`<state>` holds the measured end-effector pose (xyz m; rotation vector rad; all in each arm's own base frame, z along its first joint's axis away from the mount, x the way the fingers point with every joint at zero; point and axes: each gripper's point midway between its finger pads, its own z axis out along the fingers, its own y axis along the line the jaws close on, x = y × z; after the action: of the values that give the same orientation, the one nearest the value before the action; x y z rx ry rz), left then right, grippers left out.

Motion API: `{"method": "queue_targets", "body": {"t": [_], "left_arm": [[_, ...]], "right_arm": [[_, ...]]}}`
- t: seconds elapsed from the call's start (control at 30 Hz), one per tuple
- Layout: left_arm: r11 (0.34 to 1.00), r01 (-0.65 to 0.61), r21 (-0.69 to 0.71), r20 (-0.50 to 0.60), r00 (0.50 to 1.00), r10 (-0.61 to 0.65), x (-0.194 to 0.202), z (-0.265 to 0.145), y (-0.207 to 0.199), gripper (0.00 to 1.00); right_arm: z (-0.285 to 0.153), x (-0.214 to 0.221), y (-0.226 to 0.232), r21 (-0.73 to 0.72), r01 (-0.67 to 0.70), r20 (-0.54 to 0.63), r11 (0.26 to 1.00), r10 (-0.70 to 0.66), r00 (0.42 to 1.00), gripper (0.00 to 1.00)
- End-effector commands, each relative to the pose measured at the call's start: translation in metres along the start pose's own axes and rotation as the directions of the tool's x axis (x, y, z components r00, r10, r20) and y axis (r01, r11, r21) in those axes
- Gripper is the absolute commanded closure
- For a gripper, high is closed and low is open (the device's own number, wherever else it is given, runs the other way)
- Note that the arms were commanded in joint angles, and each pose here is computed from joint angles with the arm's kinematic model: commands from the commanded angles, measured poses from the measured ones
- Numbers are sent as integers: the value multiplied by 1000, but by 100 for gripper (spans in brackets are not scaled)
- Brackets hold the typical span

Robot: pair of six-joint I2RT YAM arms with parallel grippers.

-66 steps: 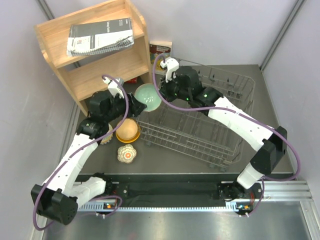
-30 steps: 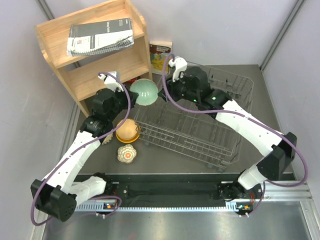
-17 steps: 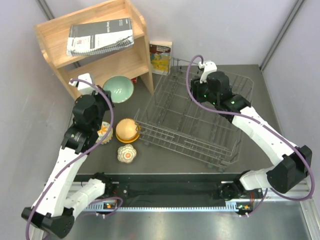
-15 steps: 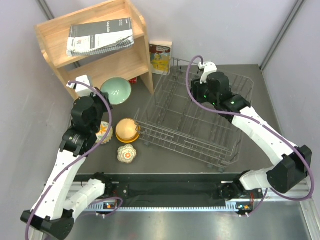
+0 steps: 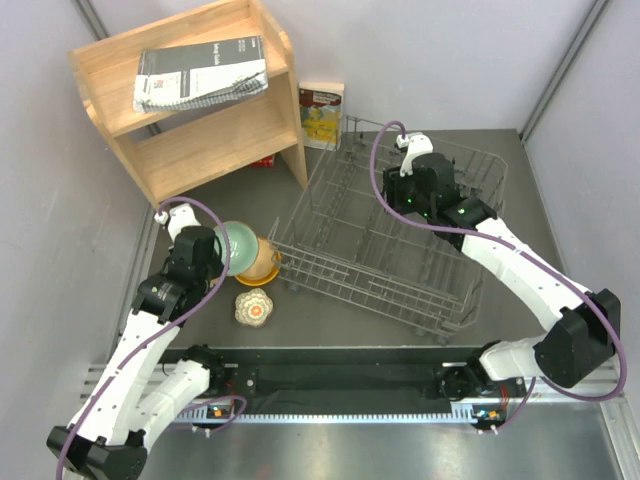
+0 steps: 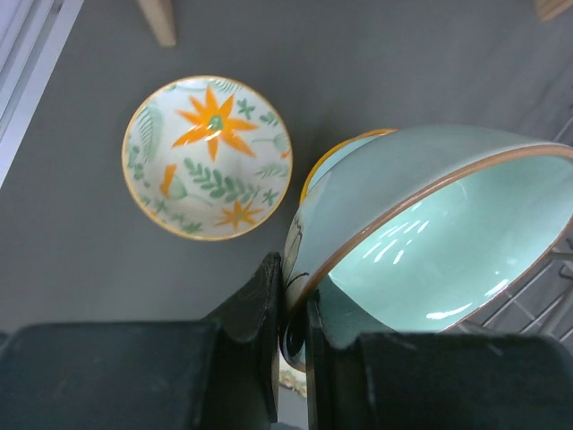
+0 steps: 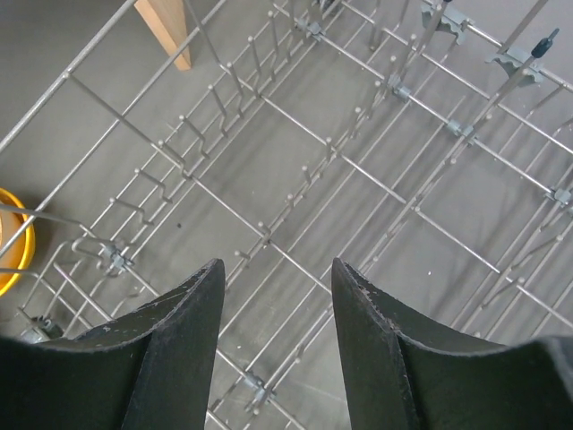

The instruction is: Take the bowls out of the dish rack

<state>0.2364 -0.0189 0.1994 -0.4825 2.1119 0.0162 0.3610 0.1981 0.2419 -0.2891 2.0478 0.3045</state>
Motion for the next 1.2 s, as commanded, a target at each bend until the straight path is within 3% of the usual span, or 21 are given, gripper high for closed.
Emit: {"method": "queue_targets", "body": {"t": [0.0,0.17,0.33,0.5,0.7,1.17], "left_arm": [[996,83,-16,63,995,-82,-17,-10,4,100],[992,122,-5,85,989,-121,-14,-6,4,100],[968,108,-227,71,993,-94,0,7,41,100],[945,178,-275,113,982,-153,-14,22,63,100],[912,223,-343,59,975,-216,-18,47,101,100],[950,226,-215,-52,969,-242,-6,75,81,100]], "right_arm": [[-11,-22,2,-6,-23,86,1000,23,996,49],[-8,-14,2,-8,-21,70,1000,22,997,49],[-9,-8,-1,0,-17,64,1000,17,998,50],[-7,-4,-2,0,-13,61,1000,13,998,49],[-6,0,-4,3,-10,52,1000,10,999,49],[-1,6,-5,5,-18,40,1000,18,999,49]]}}
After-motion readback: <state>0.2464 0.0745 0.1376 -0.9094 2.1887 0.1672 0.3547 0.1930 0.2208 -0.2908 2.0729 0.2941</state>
